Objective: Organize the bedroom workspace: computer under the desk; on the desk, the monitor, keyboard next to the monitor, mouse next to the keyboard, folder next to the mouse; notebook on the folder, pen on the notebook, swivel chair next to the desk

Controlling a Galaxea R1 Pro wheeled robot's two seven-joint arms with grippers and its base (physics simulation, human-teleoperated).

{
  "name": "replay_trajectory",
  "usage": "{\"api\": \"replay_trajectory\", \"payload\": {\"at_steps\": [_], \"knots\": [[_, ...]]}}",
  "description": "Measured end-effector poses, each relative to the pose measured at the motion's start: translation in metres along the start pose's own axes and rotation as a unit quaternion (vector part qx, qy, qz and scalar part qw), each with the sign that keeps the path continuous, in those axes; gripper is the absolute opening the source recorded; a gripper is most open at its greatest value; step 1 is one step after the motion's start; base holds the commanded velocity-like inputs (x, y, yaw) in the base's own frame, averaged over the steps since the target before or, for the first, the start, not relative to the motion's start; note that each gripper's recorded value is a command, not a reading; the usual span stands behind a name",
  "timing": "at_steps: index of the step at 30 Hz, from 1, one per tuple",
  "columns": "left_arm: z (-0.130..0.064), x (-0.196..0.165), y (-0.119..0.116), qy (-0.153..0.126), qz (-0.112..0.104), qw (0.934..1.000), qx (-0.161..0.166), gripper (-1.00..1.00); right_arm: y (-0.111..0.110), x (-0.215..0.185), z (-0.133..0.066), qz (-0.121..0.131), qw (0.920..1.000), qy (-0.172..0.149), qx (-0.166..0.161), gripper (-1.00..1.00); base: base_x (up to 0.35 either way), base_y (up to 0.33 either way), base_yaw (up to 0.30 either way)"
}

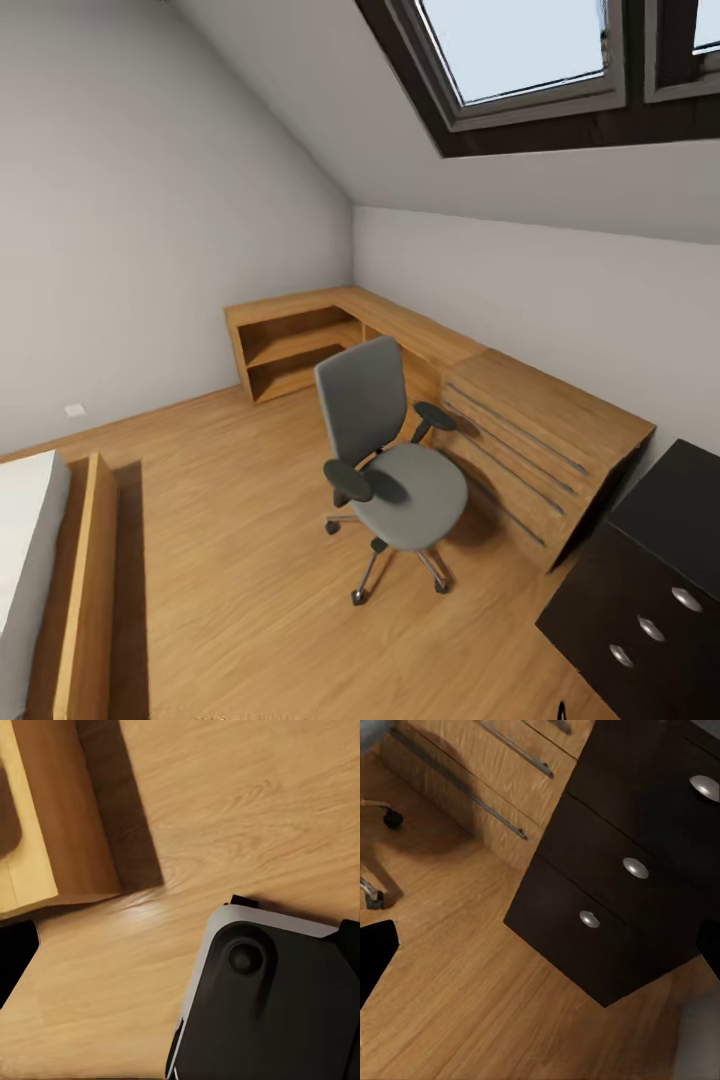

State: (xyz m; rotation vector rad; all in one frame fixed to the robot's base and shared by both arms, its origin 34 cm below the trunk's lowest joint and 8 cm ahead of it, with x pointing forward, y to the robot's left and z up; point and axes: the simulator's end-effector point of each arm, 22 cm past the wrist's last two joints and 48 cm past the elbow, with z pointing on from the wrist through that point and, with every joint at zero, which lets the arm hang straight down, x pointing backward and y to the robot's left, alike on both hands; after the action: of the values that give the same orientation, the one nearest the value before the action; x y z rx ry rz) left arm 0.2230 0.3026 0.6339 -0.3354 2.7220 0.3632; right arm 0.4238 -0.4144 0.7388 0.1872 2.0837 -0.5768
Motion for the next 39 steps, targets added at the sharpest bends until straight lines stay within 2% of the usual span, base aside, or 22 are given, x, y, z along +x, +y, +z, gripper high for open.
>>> {"api": "replay_trajectory", "payload": {"at_steps": [8, 17, 30, 39], "knots": [[0.000, 0.000, 0.000, 0.000, 0.000, 1.0000, 0.000, 1.00, 0.001, 0.000, 0.000, 0.000, 1.0000, 0.000, -0.001, 1.00, 0.000, 0.233, 0.287], [0.000, -0.001, 0.000, -0.002, 0.000, 1.0000, 0.000, 1.00, 0.007, -0.001, -0.002, 0.004, 1.0000, -0.001, -0.004, 1.00, 0.000, 0.038, 0.237], [0.000, -0.008, -0.002, -0.010, -0.003, 0.9999, 0.002, 1.00, 0.009, -0.010, -0.002, 0.006, 0.9999, -0.012, -0.007, 1.00, 0.000, -0.002, 0.023], [0.001, -0.014, -0.003, -0.017, -0.004, 0.9998, 0.004, 1.00, 0.011, -0.016, -0.003, 0.010, 0.9997, -0.019, -0.008, 1.00, 0.000, -0.226, 0.000]]}}
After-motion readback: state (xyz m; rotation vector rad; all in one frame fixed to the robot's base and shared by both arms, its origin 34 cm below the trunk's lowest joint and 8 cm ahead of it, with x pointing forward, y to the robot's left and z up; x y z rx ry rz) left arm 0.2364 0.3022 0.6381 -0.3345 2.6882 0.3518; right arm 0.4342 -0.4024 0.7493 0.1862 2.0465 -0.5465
